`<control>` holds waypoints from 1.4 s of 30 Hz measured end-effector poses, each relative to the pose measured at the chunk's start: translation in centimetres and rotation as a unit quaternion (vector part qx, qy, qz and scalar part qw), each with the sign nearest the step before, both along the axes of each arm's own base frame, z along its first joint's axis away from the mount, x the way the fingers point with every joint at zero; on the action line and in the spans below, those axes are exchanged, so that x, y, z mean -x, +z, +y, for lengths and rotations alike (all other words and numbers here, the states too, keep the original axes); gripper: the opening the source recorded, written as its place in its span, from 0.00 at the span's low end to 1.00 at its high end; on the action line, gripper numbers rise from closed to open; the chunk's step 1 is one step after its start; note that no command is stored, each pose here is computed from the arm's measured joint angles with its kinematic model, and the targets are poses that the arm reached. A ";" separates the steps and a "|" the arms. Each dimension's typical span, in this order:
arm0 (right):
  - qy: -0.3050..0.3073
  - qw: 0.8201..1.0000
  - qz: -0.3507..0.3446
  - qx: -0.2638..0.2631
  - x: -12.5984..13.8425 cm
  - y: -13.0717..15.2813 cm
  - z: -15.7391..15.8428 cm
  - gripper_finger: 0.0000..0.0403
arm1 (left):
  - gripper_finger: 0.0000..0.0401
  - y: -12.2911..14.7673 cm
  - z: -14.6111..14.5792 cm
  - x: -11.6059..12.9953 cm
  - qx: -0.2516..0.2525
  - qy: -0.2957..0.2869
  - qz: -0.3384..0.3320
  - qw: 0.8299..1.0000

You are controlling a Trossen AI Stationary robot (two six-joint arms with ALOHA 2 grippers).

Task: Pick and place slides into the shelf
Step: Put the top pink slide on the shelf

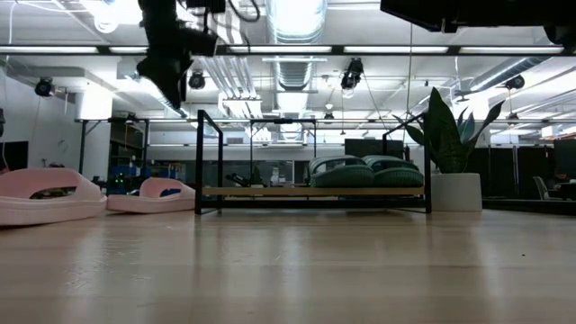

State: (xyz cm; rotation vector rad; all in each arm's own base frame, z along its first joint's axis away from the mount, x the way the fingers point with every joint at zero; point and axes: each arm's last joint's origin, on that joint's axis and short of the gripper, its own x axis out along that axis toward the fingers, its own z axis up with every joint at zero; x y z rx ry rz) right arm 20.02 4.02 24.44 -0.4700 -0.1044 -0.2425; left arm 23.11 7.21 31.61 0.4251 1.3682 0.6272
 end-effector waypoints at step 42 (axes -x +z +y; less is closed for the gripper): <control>-0.001 1.000 0.004 0.001 0.1 -0.2 0.0 0.27 | 0.48 -12.7 7.6 3.2 -0.015 -0.018 0.067 0.997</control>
